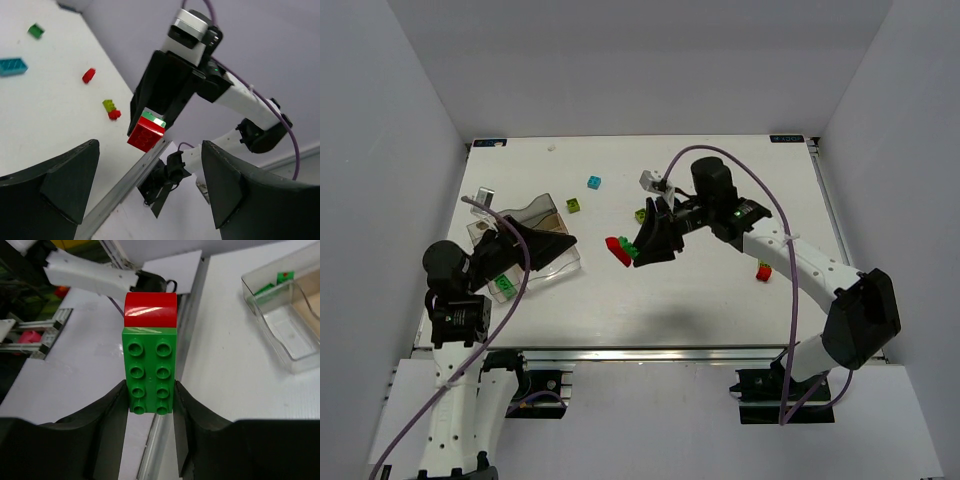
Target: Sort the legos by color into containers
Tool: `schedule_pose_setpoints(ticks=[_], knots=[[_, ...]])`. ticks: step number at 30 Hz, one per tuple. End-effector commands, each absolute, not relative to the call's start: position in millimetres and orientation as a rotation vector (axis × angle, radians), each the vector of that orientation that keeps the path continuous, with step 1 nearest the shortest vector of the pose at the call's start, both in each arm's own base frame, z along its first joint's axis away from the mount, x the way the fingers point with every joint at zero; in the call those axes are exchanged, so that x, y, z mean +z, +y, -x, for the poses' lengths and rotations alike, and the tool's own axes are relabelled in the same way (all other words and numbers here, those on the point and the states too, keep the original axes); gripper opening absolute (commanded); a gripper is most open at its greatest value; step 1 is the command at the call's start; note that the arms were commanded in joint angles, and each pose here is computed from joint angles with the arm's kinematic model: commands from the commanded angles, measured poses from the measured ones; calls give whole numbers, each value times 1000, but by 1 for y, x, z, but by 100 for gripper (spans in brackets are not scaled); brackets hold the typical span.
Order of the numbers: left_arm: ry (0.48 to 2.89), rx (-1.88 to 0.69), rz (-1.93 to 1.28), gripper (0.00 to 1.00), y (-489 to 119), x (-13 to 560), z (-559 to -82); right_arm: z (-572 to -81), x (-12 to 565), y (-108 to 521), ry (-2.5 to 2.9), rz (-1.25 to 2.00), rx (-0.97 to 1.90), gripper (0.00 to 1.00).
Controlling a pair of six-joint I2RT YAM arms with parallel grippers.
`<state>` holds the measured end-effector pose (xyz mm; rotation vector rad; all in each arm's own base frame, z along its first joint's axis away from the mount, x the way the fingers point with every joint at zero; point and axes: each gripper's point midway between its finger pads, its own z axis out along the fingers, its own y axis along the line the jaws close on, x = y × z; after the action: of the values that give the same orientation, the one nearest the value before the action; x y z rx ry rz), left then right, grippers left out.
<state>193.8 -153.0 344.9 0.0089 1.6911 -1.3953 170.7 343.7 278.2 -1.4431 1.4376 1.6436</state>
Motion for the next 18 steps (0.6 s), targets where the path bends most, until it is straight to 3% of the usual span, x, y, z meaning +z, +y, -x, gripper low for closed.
schedule_pose_setpoints(ticks=[1,9,18], knots=[[1539,-1400,-166,92,-158,379,-177,-163,340,347,1225,1465,1747,0],[1481,-1372,-189,93,-157,392,-175,-169,379,358,1208,1349,1860,0],[1459,-1388,-186,95,-157,401,-183,-179,382,391,1361,1164,1914,0]])
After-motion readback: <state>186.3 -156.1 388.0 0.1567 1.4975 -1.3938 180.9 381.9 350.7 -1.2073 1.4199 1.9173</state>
